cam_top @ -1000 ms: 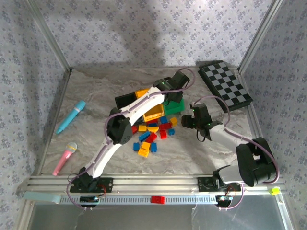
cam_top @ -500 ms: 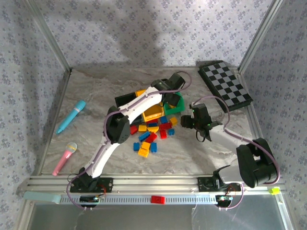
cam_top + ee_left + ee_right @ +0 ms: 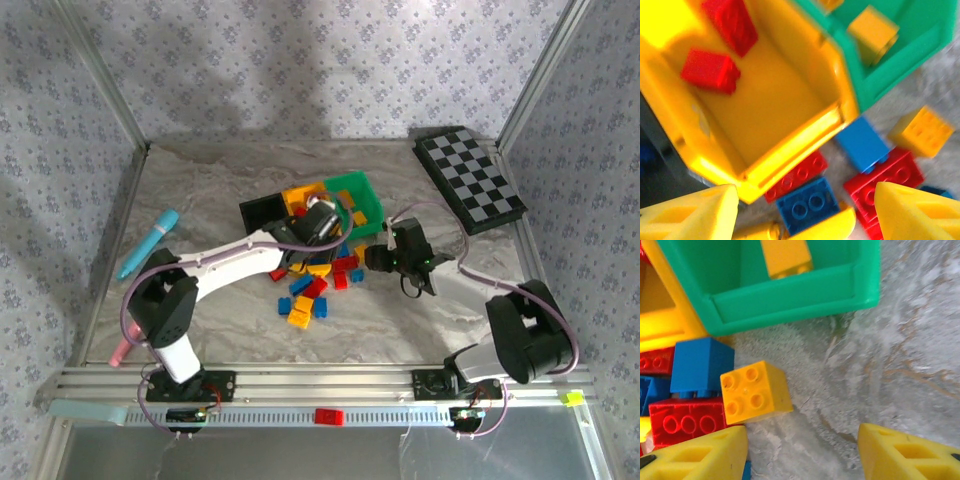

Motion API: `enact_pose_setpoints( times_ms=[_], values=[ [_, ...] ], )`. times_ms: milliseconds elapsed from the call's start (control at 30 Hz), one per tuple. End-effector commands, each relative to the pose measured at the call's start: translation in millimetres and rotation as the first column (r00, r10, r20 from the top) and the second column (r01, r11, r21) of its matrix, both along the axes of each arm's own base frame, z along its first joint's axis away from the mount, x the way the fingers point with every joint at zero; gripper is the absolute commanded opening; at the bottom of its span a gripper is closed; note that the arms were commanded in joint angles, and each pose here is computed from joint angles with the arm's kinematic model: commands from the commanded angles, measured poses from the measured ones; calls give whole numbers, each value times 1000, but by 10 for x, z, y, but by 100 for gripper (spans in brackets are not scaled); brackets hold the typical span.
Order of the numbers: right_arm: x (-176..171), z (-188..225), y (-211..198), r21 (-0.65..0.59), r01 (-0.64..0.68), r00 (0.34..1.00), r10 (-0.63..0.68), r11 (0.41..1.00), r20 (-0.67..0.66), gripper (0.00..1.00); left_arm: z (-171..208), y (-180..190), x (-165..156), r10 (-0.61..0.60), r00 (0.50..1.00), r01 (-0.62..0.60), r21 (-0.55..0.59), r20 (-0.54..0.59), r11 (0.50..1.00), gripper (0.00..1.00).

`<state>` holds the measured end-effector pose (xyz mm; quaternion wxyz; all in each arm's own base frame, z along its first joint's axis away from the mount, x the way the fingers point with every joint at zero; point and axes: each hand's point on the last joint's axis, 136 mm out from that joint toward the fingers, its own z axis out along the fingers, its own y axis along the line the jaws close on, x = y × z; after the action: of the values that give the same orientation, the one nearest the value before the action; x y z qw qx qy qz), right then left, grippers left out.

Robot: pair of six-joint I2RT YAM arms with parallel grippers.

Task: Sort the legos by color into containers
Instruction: Pick up the lego from the center of the table.

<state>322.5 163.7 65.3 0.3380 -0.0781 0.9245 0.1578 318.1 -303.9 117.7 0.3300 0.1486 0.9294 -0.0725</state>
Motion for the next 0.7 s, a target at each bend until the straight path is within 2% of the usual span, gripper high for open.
enact_pose_setpoints(
  times_ms=[0,133,433,667],
  values=[
    [34,60,181,24,-60,998,60,998,8,62,124,7,-17,76,996,-70,-127,42,989,72],
    [35,-14,318,29,-112,993,113,993,-29,62,61,198,-108,108,994,-105,-69,36,992,71],
    [138,-115,339,-10,-111,992,110,994,-67,62,77,307,-146,121,991,-118,-63,56,991,71],
    [154,-186,423,-11,-129,987,127,992,-98,53,88,249,-138,107,992,-102,-79,61,992,71]
  ],
)
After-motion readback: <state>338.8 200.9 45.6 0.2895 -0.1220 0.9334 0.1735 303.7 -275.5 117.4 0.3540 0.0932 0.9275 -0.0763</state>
